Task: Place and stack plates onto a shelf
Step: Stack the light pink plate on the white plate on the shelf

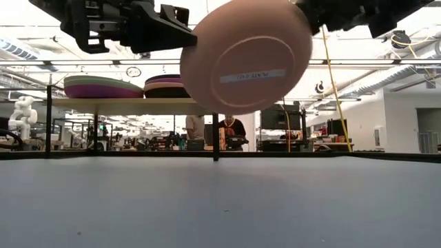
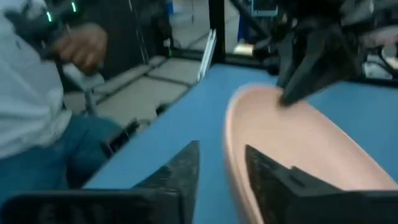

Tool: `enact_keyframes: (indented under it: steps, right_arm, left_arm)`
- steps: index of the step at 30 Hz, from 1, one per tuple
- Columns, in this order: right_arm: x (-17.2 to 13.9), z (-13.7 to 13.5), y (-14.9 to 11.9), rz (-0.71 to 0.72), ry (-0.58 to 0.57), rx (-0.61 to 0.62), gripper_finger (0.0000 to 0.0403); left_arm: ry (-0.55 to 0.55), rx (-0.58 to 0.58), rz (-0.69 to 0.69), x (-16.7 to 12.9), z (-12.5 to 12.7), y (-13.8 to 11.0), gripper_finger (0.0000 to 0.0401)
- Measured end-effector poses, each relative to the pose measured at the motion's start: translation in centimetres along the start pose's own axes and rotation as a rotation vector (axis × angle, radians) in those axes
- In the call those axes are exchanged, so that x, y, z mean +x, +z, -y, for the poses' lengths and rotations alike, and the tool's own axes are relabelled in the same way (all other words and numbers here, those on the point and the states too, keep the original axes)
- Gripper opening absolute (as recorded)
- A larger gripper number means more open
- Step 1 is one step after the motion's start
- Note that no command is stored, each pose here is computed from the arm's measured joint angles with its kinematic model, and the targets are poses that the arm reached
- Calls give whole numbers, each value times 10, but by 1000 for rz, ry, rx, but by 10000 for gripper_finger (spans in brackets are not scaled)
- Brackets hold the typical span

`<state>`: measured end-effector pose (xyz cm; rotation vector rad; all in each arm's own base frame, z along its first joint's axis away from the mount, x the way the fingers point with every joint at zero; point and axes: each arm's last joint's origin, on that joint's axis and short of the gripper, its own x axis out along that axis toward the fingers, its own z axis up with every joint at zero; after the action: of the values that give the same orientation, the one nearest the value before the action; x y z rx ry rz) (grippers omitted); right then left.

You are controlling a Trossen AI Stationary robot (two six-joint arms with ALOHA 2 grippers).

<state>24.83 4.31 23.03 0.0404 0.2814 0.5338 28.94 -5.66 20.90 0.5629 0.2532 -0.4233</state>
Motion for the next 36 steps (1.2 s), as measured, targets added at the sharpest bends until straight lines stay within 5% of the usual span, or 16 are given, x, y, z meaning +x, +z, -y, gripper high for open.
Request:
enact_keyframes:
  steps: [11,19,24,36]
  right_arm:
    - [-10,9,20,180,-280,-21,237]
    - [-45,1,42,280,-514,-84,238]
    - [-63,-4,39,202,-625,-58,232]
    - [-74,-4,28,75,-802,-7,231]
  left_arm:
    - [-23,-11,18,0,1,1,29]
    - [-21,-42,10,-4,1,4,10]
    - [26,-104,-69,-19,-5,13,10]
    - [227,-203,-141,-98,-45,84,10]
